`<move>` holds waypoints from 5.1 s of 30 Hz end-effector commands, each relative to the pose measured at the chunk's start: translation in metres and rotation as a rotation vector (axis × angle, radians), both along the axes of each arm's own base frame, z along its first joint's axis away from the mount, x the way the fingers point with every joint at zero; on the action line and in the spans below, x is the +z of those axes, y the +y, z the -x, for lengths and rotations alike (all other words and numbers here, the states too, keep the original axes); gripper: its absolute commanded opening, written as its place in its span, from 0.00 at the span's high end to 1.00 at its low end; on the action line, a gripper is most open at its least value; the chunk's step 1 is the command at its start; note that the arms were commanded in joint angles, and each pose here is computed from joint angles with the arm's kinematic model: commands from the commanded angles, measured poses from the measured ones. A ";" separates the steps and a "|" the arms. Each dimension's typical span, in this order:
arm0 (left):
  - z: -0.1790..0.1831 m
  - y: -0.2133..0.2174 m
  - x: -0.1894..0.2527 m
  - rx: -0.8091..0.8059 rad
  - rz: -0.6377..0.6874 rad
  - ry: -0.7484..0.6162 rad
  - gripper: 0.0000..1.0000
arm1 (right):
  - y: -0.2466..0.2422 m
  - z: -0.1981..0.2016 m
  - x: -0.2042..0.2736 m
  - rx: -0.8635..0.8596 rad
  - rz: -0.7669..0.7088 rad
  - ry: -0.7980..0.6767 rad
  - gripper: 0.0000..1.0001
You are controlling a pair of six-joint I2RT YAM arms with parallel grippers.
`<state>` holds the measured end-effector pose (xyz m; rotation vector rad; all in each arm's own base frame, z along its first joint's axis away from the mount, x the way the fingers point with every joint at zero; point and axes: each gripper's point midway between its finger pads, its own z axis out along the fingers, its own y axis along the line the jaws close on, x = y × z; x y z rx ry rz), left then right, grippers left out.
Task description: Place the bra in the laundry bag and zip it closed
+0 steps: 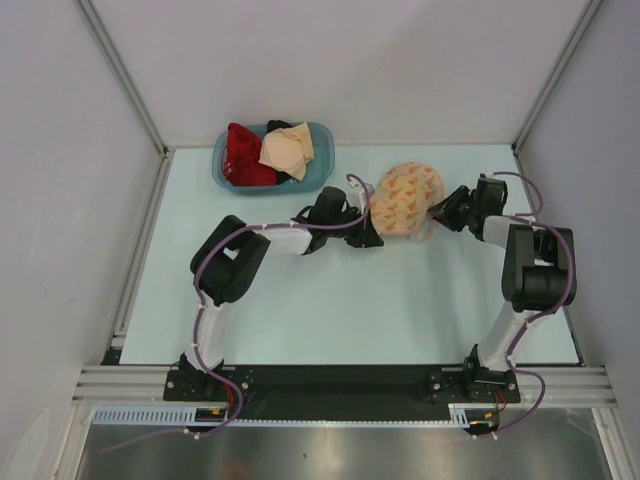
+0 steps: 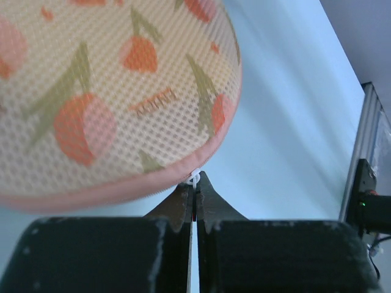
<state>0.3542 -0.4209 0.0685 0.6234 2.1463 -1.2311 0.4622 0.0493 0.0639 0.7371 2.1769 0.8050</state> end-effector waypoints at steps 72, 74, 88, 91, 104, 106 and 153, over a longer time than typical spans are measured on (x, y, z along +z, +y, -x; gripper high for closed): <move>0.009 -0.026 0.037 -0.052 0.078 -0.055 1.00 | 0.095 0.063 0.021 -0.108 -0.174 -0.117 0.32; 0.010 -0.026 0.036 -0.052 0.075 -0.055 1.00 | 0.095 0.062 0.017 -0.113 -0.192 -0.109 0.52; -0.031 0.024 0.001 0.185 -0.142 -0.025 1.00 | 0.021 0.038 0.007 -0.149 -0.086 -0.112 1.00; -0.033 0.024 0.000 0.184 -0.153 -0.025 1.00 | 0.008 0.029 0.009 -0.131 -0.055 -0.110 1.00; 0.025 0.052 0.080 0.215 -0.087 -0.294 0.55 | -0.015 0.000 -0.011 -0.054 0.112 -0.045 0.47; 0.063 0.069 0.109 0.225 -0.041 -0.277 0.45 | -0.021 -0.008 -0.008 -0.044 0.159 -0.024 0.36; 0.253 0.187 0.078 0.205 0.593 -0.036 0.04 | 0.145 0.295 0.049 0.286 -0.085 -0.416 0.00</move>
